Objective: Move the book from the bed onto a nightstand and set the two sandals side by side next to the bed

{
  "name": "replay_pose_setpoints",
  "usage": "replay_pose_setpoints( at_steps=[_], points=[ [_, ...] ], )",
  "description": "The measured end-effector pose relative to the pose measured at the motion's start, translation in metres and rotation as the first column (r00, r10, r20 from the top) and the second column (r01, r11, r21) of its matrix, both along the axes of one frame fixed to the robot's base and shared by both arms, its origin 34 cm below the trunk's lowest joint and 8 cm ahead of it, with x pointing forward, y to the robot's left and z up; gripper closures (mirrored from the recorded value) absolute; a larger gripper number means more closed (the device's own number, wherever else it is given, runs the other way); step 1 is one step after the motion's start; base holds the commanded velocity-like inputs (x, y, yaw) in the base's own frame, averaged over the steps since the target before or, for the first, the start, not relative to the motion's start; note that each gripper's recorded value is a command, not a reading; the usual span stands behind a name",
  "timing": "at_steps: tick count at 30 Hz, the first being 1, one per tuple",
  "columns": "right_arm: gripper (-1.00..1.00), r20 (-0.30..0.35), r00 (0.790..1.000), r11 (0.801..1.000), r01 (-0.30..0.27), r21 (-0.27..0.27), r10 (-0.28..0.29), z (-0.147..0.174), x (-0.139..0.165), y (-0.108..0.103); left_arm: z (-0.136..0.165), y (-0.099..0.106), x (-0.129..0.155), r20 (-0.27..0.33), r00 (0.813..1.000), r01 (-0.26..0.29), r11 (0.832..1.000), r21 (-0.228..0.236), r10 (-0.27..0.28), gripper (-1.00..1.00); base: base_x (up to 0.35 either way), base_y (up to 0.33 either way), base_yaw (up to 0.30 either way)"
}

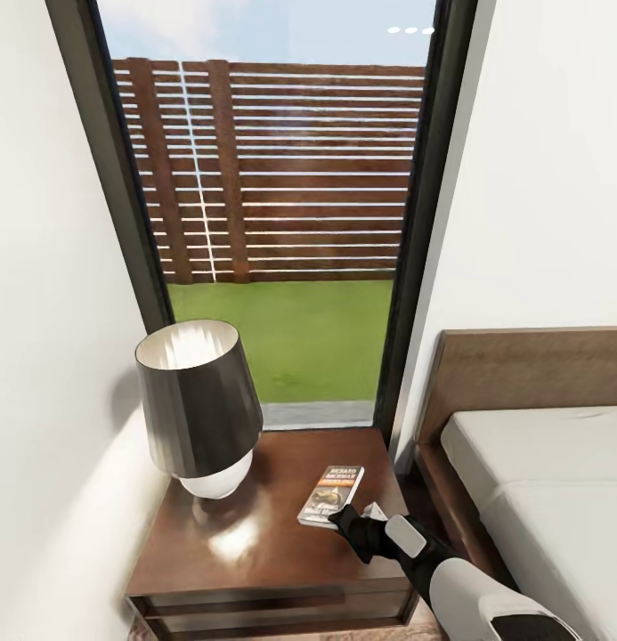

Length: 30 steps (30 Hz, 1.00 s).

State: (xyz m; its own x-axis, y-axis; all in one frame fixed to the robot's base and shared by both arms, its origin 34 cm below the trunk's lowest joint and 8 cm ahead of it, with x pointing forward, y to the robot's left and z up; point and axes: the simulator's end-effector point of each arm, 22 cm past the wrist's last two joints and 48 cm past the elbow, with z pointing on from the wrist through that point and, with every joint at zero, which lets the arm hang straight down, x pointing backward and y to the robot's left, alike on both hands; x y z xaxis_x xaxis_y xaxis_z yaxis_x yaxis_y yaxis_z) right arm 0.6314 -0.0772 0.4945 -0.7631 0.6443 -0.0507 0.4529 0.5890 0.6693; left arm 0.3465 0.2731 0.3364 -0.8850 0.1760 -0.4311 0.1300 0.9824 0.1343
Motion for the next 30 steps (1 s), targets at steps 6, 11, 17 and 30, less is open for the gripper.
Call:
replay_pose_setpoints(
  at_steps=[6, 11, 17, 30],
  points=[
    [1.00, -0.001, 1.000, 1.000, -0.001, -0.004, 0.001, -0.002, 0.000, 0.000, -0.002, 0.000, 0.000, 0.000, 1.000, 0.000, 1.000, 0.000, 0.000, -1.00, 0.000, 0.000, 0.000],
    [1.00, -0.001, 1.000, 1.000, -0.001, -0.005, 0.001, -0.012, -0.002, -0.001, -0.012, 0.000, -0.002, 0.000, 1.000, 0.000, 1.000, 0.001, 0.000, -1.00, 0.000, 0.000, 0.000],
    [1.00, -0.001, 1.000, 1.000, 0.000, -0.003, 0.000, -0.012, -0.002, 0.000, -0.012, 0.000, -0.003, -0.001, 1.000, -0.001, 1.000, 0.001, 0.001, -1.00, 0.000, 0.000, 0.000],
    [1.00, -0.002, 1.000, 1.000, -0.002, -0.005, 0.002, -0.015, -0.002, 0.000, -0.015, 0.001, -0.003, -0.002, 1.000, -0.001, 1.000, 0.002, 0.001, -1.00, 0.000, 0.000, 0.000]
  ],
)
